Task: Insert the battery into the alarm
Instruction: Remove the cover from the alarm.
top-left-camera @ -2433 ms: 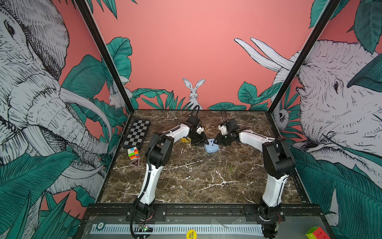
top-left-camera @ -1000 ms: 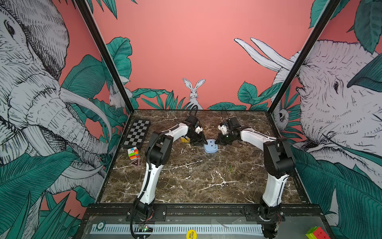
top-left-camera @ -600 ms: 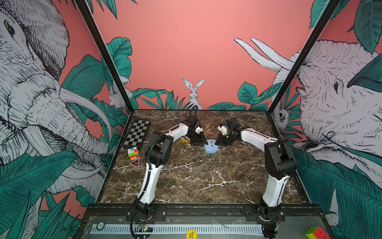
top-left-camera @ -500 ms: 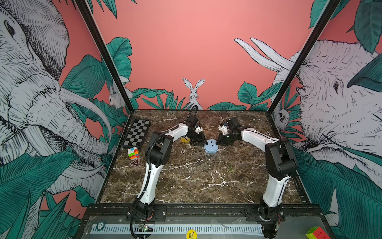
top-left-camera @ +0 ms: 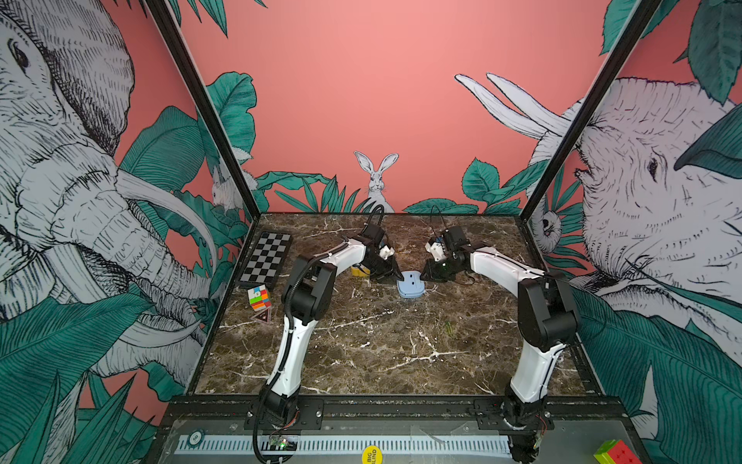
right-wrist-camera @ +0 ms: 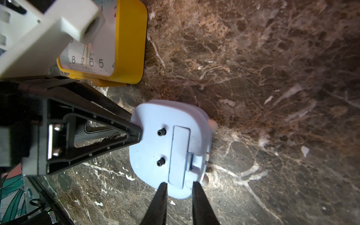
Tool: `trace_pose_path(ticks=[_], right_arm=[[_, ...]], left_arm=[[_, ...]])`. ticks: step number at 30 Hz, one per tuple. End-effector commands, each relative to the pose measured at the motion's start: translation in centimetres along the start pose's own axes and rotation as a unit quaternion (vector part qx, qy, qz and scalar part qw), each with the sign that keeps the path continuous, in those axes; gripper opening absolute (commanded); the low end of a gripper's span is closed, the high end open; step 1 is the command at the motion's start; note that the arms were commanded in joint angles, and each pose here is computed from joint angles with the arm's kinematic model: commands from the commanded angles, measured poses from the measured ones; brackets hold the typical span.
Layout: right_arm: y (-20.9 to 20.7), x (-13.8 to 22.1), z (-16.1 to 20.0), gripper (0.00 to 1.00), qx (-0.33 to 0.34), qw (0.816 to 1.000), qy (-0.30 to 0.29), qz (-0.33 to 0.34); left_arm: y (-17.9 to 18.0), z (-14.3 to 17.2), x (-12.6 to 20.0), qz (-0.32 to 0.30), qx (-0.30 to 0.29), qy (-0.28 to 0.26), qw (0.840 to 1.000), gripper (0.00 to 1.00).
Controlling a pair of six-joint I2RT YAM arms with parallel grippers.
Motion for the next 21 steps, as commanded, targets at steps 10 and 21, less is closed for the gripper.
trace_pose_path(ticks=[10,21], right_arm=[[-0.4,-1.5,-0.3,0.24,0.009,1.000,0.014,0.014],[0.1,-2.5,-0.3,0.23,0.007,1.000,0.023,0.010]], left_arm=[[2.3,1.4,-1.5,-0.039,0.028,0.022,0.999,0.33],[2.3,1.3,-1.7,-0.037,0.029,0.024,0.999,0.32]])
Point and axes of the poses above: each gripper's point midway between its finger pads, its own x axis back along the fingers, its own y axis along the line the jaws close on, z = x × y, the point moved 2 cm from there along x, back along the fingers, and after that the axes turned 6 degrees about x, right-handed, at the moved point
